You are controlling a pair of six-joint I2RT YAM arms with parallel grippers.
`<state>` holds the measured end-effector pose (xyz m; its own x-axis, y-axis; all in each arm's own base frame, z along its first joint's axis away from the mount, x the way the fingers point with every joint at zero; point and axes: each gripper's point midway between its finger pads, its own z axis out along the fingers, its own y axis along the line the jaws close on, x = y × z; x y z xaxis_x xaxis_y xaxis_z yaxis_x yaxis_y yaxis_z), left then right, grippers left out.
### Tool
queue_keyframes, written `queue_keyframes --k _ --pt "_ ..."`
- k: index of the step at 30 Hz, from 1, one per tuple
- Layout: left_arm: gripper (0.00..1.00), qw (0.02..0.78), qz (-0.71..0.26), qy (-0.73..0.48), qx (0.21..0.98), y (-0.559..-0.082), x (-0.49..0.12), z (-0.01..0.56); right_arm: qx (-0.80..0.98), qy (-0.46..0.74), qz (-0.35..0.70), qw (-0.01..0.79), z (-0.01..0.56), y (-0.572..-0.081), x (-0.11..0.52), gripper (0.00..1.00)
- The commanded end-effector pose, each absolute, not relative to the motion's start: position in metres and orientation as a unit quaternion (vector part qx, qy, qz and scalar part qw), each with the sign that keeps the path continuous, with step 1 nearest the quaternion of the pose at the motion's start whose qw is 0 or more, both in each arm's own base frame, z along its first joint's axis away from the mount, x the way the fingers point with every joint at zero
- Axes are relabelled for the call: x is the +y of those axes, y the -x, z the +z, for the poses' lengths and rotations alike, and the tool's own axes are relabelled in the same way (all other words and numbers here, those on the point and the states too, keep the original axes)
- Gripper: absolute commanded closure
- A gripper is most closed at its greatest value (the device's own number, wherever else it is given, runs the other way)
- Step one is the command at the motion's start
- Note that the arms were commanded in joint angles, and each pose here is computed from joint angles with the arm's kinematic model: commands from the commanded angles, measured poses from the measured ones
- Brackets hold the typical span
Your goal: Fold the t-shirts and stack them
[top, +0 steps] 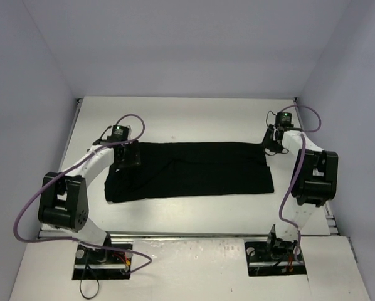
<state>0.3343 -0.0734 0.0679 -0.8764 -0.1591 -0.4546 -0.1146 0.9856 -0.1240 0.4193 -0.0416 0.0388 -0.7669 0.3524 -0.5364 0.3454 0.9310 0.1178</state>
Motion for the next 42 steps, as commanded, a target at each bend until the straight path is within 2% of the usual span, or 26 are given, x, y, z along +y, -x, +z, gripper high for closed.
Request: queue_keyframes --k 1,9,16,21,23,26,30,35,42 --pt "0.40 0.279 -0.053 0.069 0.956 -0.366 -0.077 0.079 0.933 -0.150 0.027 0.326 0.053 -0.454 -0.036 0.65" --pt "0.41 0.219 -0.008 0.103 0.970 -0.359 -0.065 0.033 0.939 -0.158 -0.018 0.304 0.020 -0.463 -0.056 0.65" --pt "0.42 0.175 0.013 0.140 0.975 -0.334 -0.055 0.007 0.926 -0.213 -0.094 0.298 0.012 -0.461 -0.104 0.66" --pt "0.42 0.189 -0.003 0.129 0.974 -0.344 -0.061 0.017 0.920 -0.201 -0.075 0.328 0.039 -0.471 -0.094 0.66" --pt "0.42 0.221 -0.013 0.114 0.968 -0.355 -0.064 0.039 0.911 -0.182 -0.075 0.362 0.074 -0.473 -0.080 0.66" --pt "0.42 0.247 -0.008 0.102 0.964 -0.362 -0.062 0.060 0.905 -0.165 -0.052 0.388 0.104 -0.464 -0.055 0.66" --pt "0.42 0.262 -0.009 0.098 0.960 -0.369 -0.062 0.072 0.905 -0.157 -0.004 0.394 0.114 -0.445 -0.022 0.66" --pt "0.42 0.253 -0.007 0.097 0.963 -0.371 -0.062 0.064 0.923 -0.157 0.020 0.350 0.078 -0.417 -0.002 0.67" --pt "0.42 0.239 -0.004 0.114 0.964 -0.373 -0.056 0.051 0.947 -0.176 0.007 0.269 0.012 -0.382 -0.010 0.68"
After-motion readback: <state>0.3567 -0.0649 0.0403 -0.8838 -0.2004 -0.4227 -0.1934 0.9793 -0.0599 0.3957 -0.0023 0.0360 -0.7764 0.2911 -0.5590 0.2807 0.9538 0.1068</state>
